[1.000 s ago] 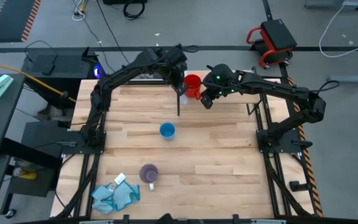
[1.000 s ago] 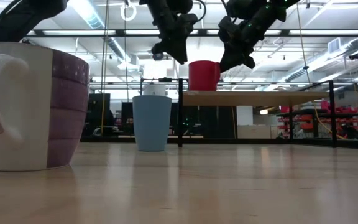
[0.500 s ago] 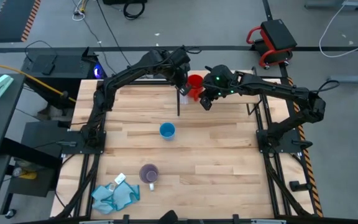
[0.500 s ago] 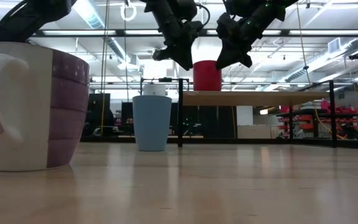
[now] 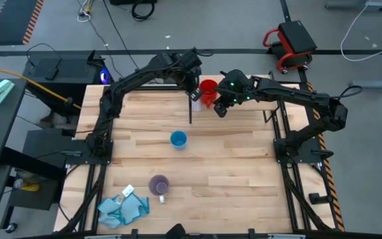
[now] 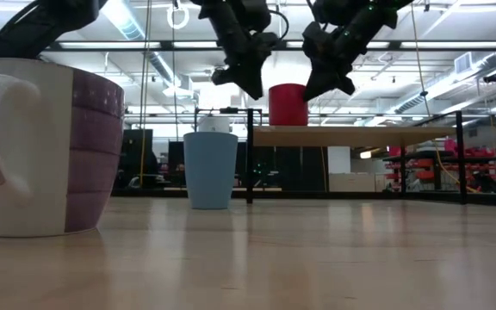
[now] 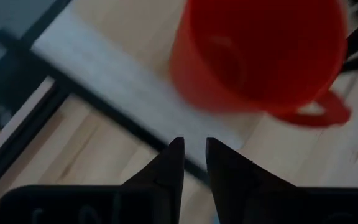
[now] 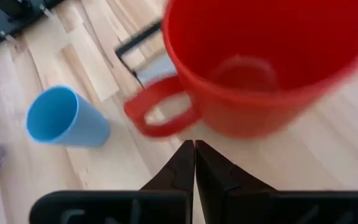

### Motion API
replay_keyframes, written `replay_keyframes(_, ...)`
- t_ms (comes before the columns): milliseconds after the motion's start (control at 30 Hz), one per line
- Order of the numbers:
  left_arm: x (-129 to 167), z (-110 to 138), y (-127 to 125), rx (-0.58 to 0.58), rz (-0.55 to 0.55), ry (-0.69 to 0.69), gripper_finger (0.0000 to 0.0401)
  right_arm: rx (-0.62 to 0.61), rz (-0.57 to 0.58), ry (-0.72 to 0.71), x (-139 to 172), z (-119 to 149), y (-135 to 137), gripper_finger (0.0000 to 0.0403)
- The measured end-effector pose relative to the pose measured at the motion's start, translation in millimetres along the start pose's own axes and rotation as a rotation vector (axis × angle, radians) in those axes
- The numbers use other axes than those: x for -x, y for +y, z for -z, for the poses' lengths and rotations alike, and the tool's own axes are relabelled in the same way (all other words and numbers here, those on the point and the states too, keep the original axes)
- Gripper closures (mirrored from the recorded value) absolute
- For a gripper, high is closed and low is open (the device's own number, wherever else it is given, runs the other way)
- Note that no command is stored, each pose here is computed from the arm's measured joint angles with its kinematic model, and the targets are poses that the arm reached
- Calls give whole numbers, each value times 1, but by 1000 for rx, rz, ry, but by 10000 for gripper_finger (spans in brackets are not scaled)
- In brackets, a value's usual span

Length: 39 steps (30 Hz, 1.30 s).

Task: Stack small to large cups/mugs on shelf
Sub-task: Put the red mug on the shelf, then put the blue cup on the shelf

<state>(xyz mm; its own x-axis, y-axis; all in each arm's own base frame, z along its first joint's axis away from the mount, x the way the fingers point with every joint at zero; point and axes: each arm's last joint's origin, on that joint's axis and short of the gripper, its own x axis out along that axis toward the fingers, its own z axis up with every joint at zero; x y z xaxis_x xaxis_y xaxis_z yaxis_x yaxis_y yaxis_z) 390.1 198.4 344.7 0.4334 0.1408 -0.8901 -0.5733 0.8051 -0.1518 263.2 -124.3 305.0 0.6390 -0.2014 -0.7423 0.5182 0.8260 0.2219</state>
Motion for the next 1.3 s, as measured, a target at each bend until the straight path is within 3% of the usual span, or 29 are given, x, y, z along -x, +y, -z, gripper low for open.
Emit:
replay_keyframes(167,21,12,0,6,-8,64,324,-23,-3,-10,21,4,1,385)
replay_keyframes(400,75,38,-13,10,0,96,334,-58,-70,-126,80,15,11,385)
replay_keyframes(633,131,66,-42,18,65,4,330,-85,-146,-114,130,47,24,385)
replay_keyframes(800,152,83,-64,21,100,-31,331,-87,-202,-59,147,67,33,385)
replay_keyframes(1033,153,102,-98,-8,125,2,347,-64,-228,103,150,87,45,385)
replay_keyframes(1300,98,130,-121,-59,7,209,344,-37,-204,231,145,105,56,385)
